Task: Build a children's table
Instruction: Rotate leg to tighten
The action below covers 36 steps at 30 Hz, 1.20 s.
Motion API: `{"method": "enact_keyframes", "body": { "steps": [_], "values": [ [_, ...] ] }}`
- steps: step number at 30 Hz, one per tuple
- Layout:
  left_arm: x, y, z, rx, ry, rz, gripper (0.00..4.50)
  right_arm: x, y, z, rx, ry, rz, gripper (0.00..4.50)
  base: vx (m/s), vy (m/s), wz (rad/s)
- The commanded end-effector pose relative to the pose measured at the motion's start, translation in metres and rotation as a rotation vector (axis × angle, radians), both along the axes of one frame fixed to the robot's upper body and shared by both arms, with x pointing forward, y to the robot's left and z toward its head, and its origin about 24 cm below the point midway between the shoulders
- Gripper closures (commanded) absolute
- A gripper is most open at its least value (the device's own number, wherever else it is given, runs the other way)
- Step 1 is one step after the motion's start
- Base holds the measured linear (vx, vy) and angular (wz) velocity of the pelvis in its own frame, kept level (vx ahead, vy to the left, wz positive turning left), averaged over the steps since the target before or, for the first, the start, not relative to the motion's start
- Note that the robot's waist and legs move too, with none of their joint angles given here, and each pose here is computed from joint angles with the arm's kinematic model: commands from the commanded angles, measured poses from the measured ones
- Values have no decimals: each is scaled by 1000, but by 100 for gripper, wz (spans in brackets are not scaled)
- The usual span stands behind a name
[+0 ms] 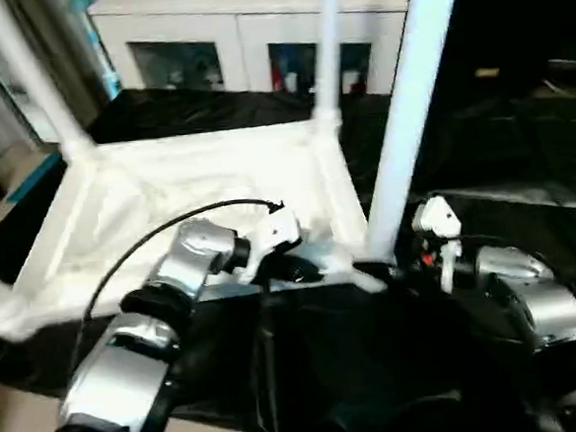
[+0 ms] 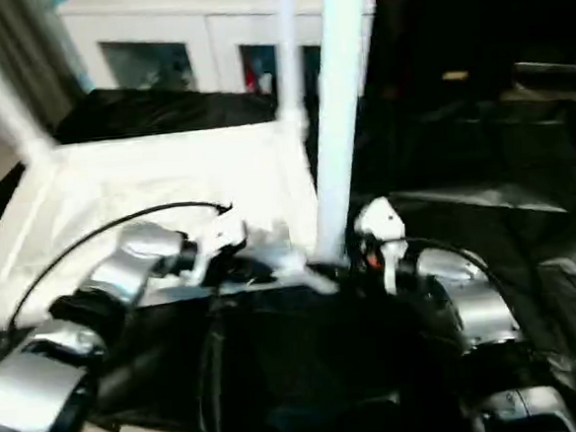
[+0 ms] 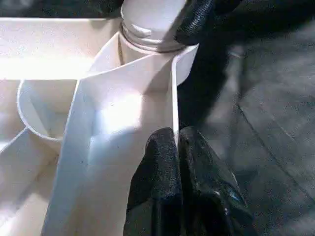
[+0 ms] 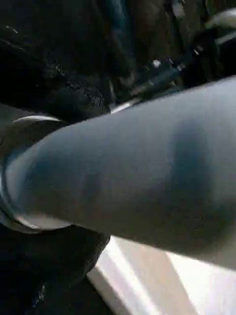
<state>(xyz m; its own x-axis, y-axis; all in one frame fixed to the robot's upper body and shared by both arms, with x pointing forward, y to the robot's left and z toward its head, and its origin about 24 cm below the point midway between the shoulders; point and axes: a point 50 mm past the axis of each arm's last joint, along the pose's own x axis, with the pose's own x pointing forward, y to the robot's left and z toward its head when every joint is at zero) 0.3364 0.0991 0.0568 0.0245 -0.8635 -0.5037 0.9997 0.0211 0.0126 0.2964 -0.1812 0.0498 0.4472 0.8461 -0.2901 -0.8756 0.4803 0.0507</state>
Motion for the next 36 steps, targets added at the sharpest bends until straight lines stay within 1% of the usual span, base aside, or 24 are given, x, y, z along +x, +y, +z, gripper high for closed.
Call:
{"method": "enact_keyframes", "body": {
  "steps": [1, 2, 3, 6, 7, 8, 9, 10, 13, 14, 17, 20, 22, 23, 24, 25, 27, 30, 31, 32, 33, 34, 35, 36],
  "values": [
    [-5, 0, -3, 15, 26, -54, 450, -3, -7, 3, -11, 18, 36, 128, 0, 0, 0],
    [-6, 2, -2, 8, 35, -63, 450, -3, -13, 6, -3, 29, 40, 128, 0, 0, 0],
    [-7, 3, -2, 4, 41, -69, 450, -3, -13, 8, 7, 30, 45, 128, 0, 0, 0],
    [-9, 1, -2, -6, 50, -83, 450, -6, -10, 8, 21, 30, 81, 128, 0, 0, 0],
    [-9, 1, -2, -6, 50, -83, 450, -6, -10, 8, 21, 30, 81, 144, 0, 0, 0],
    [-9, 1, -2, -6, 50, -83, 450, -6, -10, 8, 21, 30, 81, 144, 0, 0, 0],
    [-9, 1, -2, -9, 53, -86, 450, -7, -8, 8, 29, 38, 94, 144, 0, 0, 0],
    [-10, 0, -1, -16, 56, -92, 450, -9, -5, 7, 61, 58, 116, 157, 0, 0, 0],
    [-11, 0, -1, -19, 57, -94, 450, -12, -3, 6, 81, 78, 135, 184, 0, 0, 0],
    [-10, -1, -1, -25, 48, -83, 450, -16, -3, 4, 90, 111, 156, 189, 0, 0, 0],
    [-8, -2, -1, -28, 24, -51, 450, -18, -4, 1, 95, 117, 147, 198, 0, 0, 0],
    [0, -8, -3, -25, -22, 65, 450, -14, -3, -7, 92, 100, 44, 199, 0, 0, 0],
    [6, -13, -3, -38, -55, 160, 450, -8, -2, -16, 41, 82, -77, 200, 0, 0, 0],
    [10, -17, -2, -46, -76, 226, 450, 0, -2, -23, 3, 77, -202, 201, 0, 0, 0],
    [12, -20, -2, -43, -91, 263, 450, 5, -2, -29, -24, 76, -298, 201, 0, 0, 0],
    [13, -21, -2, -39, -96, 271, 450, 6, -1, -31, -31, 77, -328, 201, 0, 0, 0],
    [18, -30, -2, -28, -123, 356, 450, 13, 9, -40, -10, 93, -499, 201, 0, 0, 0],
    [20, -35, -1, -30, -132, 389, 450, 15, 15, -44, 3, 106, -561, 201, 0, 0, 0],
    [21, -40, 0, -38, -143, 421, 450, 16, 23, -47, 4, 115, -598, 202, 0, 0, 0],
    [23, -48, 1, -50, -154, 457, 450, 18, 37, -51, -7, 121, -633, 202, 0, 0, 0],
    [23, -49, 1, -52, -156, 462, 450, 19, 40, -52, -12, 119, -637, 202, 0, 0, 0],
    [23, -54, 2, -62, -161, 468, 450, 20, 49, -52, -14, 111, -625, 202, 0, 0, 0],
    [23, -54, 2, -62, -162, 468, 450, 20, 50, -52, -14, 111, -623, 202, 0, 0, 0],
    [22, -59, 2, -71, -164, 464, 450, 22, 62, -48, 16, 96, -587, 202, 0, 0, 0]
  ]
}}
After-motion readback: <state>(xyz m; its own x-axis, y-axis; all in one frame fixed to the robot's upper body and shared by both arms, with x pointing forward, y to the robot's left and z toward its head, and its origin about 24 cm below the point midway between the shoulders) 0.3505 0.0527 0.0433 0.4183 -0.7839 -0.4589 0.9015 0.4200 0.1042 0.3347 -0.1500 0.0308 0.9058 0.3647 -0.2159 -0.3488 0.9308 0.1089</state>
